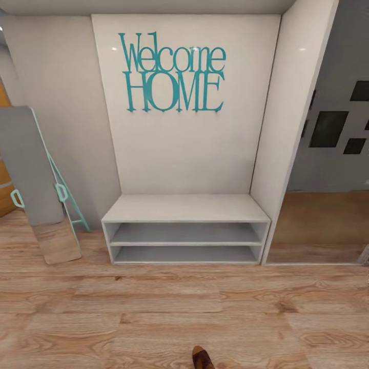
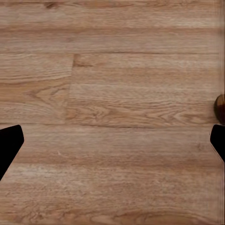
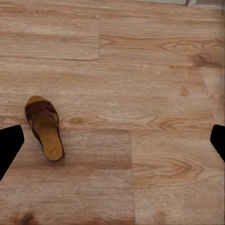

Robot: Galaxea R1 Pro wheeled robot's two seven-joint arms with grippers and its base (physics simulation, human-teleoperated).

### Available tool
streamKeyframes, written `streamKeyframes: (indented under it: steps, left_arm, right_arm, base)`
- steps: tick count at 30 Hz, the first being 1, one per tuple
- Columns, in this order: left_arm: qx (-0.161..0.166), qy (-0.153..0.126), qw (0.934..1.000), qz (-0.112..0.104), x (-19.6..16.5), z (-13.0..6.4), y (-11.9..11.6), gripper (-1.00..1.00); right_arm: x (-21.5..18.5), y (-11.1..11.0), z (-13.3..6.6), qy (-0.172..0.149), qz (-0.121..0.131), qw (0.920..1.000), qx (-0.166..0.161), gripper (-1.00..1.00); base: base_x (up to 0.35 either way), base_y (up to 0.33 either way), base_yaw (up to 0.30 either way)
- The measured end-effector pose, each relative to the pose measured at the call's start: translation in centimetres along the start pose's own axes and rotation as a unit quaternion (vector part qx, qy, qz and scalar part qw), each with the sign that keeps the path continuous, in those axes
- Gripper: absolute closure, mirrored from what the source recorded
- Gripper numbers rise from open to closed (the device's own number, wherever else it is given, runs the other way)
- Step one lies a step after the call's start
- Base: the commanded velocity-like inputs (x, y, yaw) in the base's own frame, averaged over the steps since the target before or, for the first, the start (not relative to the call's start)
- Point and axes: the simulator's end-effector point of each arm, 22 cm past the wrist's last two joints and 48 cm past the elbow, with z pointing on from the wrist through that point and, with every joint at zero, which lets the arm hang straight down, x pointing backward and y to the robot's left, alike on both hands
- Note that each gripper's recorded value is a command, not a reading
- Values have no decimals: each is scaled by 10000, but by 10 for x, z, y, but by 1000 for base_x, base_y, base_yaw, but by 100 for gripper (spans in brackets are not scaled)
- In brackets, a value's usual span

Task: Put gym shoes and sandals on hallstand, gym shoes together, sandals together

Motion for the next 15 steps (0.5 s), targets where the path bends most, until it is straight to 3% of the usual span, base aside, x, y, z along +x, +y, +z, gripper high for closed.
streamKeyframes:
  steps: [15]
  left_arm:
    - [-6,-14,10000,8,-1,0,1,-100]
  right_arm:
    - [0,0,0,4,-1,10000,0,-100]
  base:
    - [72,-272,0]
